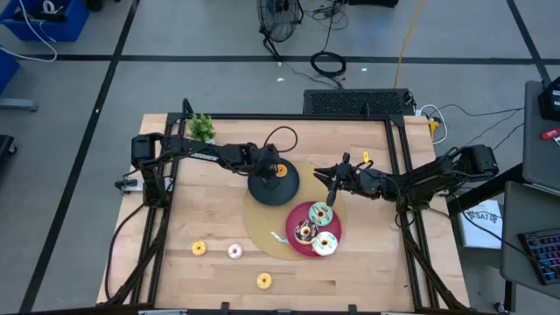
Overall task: Pick & Place donuts
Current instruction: Put the small green doughnut on the blue plate
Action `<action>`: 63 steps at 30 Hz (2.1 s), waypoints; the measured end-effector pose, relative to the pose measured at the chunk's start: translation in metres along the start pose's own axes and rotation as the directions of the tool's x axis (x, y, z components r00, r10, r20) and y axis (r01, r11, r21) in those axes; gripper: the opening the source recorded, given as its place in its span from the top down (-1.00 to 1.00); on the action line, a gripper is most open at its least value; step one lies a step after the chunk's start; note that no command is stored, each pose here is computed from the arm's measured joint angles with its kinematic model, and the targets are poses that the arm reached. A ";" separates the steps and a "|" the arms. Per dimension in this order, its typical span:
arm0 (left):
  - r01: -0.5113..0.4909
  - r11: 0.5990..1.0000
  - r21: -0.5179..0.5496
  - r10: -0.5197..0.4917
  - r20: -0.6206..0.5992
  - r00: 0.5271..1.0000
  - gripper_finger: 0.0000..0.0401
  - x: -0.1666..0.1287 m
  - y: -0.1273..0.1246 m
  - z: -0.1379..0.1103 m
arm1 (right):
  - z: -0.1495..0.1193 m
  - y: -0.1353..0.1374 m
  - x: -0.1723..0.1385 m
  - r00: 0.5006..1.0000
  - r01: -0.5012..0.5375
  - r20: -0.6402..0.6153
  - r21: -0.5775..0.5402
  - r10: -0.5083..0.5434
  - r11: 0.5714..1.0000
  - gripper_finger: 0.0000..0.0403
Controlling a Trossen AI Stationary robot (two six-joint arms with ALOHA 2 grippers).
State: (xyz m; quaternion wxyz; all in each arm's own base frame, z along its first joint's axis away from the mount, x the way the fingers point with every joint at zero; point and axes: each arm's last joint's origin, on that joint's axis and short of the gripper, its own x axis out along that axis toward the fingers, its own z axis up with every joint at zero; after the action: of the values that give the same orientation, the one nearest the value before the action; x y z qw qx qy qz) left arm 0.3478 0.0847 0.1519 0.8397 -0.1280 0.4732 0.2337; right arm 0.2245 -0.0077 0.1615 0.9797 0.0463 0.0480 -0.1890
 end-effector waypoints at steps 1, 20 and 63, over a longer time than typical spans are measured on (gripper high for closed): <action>0.002 1.000 -0.001 -0.002 0.008 1.000 0.13 0.000 0.000 0.001 | 0.000 0.000 0.000 1.000 0.000 0.000 0.000 0.000 1.000 0.73; 0.049 0.999 -0.001 -0.049 -0.049 0.998 0.13 0.000 0.000 -0.004 | 0.000 0.000 0.000 1.000 0.000 -0.001 0.000 0.000 1.000 0.73; 0.017 0.997 -0.074 -0.027 -0.142 0.989 -0.58 -0.004 0.008 -0.011 | 0.000 0.000 0.000 1.000 0.000 -0.001 0.000 0.000 1.000 0.73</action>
State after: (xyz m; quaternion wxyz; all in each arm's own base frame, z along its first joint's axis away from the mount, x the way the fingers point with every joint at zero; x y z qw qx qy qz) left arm 0.3341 0.0856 0.1502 0.8010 -0.1800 0.5219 0.2317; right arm 0.2245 -0.0076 0.1614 0.9797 0.0462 0.0485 -0.1888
